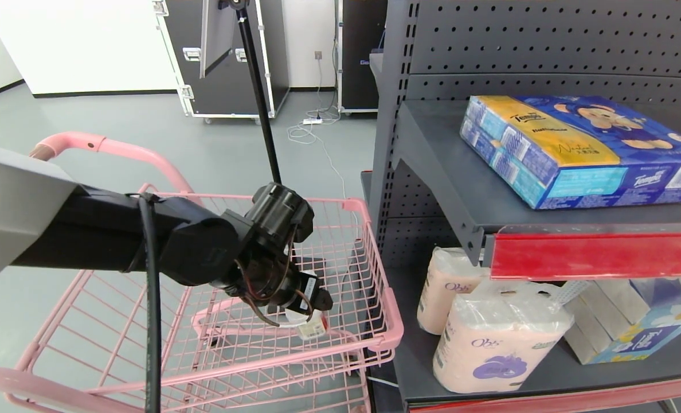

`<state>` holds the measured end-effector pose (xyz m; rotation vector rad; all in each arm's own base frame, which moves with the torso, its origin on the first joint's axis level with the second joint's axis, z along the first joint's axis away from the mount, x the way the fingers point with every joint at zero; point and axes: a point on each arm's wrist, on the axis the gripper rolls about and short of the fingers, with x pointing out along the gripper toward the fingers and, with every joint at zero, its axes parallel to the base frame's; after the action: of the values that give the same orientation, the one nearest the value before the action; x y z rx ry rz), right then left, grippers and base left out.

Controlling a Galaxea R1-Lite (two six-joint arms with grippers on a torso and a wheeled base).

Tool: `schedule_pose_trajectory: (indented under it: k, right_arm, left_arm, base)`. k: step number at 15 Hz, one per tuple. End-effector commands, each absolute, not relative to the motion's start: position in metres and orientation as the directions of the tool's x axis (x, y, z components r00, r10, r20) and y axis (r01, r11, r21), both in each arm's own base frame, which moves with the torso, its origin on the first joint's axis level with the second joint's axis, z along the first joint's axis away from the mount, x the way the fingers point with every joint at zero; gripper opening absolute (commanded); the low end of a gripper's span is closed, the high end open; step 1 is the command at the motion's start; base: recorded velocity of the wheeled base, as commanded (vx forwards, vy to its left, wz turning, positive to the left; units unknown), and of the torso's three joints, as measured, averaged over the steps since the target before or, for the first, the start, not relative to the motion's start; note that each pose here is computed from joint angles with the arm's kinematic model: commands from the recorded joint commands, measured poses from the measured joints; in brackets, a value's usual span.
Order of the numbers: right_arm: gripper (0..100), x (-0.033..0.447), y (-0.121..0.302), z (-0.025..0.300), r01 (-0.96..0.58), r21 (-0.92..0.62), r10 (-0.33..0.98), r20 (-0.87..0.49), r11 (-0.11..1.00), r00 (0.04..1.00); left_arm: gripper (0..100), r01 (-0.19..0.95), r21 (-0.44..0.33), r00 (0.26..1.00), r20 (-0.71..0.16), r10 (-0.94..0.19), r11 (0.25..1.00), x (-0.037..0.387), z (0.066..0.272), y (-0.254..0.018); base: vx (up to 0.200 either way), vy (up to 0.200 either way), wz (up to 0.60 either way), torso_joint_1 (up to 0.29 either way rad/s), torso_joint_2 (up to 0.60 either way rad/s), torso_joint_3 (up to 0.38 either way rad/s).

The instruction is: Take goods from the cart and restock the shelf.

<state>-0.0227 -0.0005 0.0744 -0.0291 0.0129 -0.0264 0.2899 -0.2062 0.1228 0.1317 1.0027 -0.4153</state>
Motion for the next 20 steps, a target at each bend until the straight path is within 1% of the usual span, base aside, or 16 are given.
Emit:
schedule_pose_trajectory:
  k: [1, 5, 8, 12, 15, 20]
  right_arm:
    - [100, -0.023, -0.001, 0.074, 0.026, -0.031, -0.026, -0.012, 0.999, 1.000]
    - [100, -0.023, -0.001, 0.074, 0.026, -0.031, -0.026, -0.012, 0.999, 1.000]
    - [100, -0.023, -0.001, 0.074, 0.026, -0.029, -0.026, -0.012, 0.999, 1.000]
    - [100, -0.023, -0.001, 0.074, 0.026, -0.029, -0.026, -0.012, 0.999, 1.000]
    - [100, -0.023, -0.001, 0.074, 0.026, -0.029, -0.026, -0.012, 0.999, 1.000]
    - [100, -0.023, 0.000, 0.074, 0.024, -0.029, -0.025, -0.012, 0.999, 1.000]
  left_arm:
    - [100, 0.374, -0.090, 0.466, -0.842, -0.271, 0.923, 0.299, 0.116, -0.213]
    - [100, 0.368, -0.076, 0.437, -0.866, -0.244, 0.927, 0.300, 0.106, -0.214]
    - [100, 0.346, -0.029, 0.451, -0.871, -0.193, 0.938, 0.305, 0.097, -0.214]
    - [100, 0.342, -0.026, 0.461, -0.867, -0.191, 0.939, 0.310, 0.099, -0.212]
    - [100, 0.360, 0.011, 0.465, -0.869, -0.169, 0.933, 0.315, 0.098, -0.201]
    - [100, 0.379, 0.006, 0.467, -0.864, -0.186, 0.925, 0.313, 0.101, -0.208]
  base:
    - [0.000, 0.000, 0.00, 0.000, 0.00, 0.000]
    - [0.000, 0.000, 0.00, 0.000, 0.00, 0.000]
    - [0.000, 0.000, 0.00, 0.000, 0.00, 0.000]
    - [0.000, 0.000, 0.00, 0.000, 0.00, 0.000]
    - [0.000, 0.000, 0.00, 0.000, 0.00, 0.000]
    - [0.000, 0.000, 0.00, 0.000, 0.00, 0.000]
